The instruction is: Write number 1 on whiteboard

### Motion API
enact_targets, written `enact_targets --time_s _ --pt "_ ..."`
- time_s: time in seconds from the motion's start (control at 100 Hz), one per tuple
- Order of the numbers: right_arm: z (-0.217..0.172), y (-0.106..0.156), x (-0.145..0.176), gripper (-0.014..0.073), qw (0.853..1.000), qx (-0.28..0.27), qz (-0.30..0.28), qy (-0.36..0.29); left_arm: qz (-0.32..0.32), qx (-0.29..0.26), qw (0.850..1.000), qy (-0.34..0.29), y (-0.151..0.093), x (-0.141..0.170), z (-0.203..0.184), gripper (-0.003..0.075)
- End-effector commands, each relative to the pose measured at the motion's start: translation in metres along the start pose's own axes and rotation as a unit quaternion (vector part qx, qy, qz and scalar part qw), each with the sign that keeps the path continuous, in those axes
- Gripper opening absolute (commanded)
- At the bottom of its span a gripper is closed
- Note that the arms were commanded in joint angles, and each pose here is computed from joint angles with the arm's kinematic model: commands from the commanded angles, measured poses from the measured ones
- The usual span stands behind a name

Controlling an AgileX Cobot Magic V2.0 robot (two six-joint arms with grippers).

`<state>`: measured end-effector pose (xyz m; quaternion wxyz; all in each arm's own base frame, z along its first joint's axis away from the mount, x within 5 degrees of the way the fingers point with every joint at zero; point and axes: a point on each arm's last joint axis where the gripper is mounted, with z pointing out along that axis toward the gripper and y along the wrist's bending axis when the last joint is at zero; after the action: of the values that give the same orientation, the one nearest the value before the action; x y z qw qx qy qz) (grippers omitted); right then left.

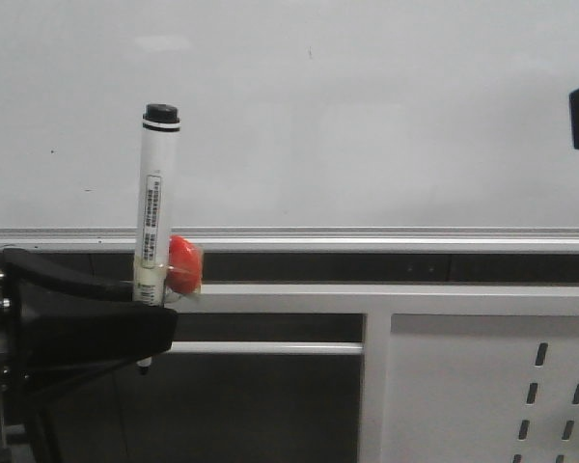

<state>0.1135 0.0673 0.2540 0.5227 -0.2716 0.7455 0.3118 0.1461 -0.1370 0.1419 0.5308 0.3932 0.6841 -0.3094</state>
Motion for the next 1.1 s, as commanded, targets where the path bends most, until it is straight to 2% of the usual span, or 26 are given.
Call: enact_targets --time_s 0.0,0.27,0.39,0.59,0.68,0.77,0.86,0.97,1.02,1.09 --pt "0.007 -0.003 -0.017 -0.0074 0.999 -0.036 -0.015 -0.029 0.002 0.019 0.992 -0.127 -0.003 -0.027 -0.002 -0.0018" --pt "0.03 -0.011 -0.013 -0.0074 0.994 -0.103 -0.027 -0.016 0.006 0.029 0.991 -0.128 -0.005 -0.028 -0.002 -0.0018" --pt "0.04 -0.006 -0.011 -0.0071 0.992 -0.111 -0.061 -0.018 0.015 0.058 0.989 -0.133 -0.008 -0.032 0.002 -0.0018" --pt "0.061 0.007 -0.009 -0.0071 0.986 -0.106 -0.127 -0.008 0.018 0.071 0.988 -0.139 -0.008 -0.036 0.005 -0.0018" --pt "0.071 0.01 -0.009 -0.0071 0.985 -0.108 -0.133 0.011 0.02 0.078 0.987 -0.137 -0.009 -0.035 0.005 -0.0018" --pt "0.082 0.013 -0.013 -0.0053 0.982 -0.133 -0.133 0.013 0.016 0.086 0.987 -0.136 -0.01 -0.035 0.004 -0.0018" --pt "0.093 0.013 -0.019 0.0055 0.98 -0.147 -0.131 0.013 0.013 0.09 0.987 -0.134 -0.011 -0.035 0.004 -0.0018" --pt "0.103 0.01 -0.026 0.0313 0.979 -0.158 -0.129 0.01 0.013 0.093 0.987 -0.134 -0.012 -0.035 0.004 -0.0018" --pt "0.106 0.01 -0.028 0.0391 0.978 -0.165 -0.128 0.006 0.013 0.093 0.987 -0.134 -0.011 -0.035 0.004 -0.0018" --pt "0.107 0.012 -0.031 0.041 0.975 -0.181 -0.126 -0.003 0.013 0.093 0.987 -0.134 -0.011 -0.035 0.004 -0.0018"
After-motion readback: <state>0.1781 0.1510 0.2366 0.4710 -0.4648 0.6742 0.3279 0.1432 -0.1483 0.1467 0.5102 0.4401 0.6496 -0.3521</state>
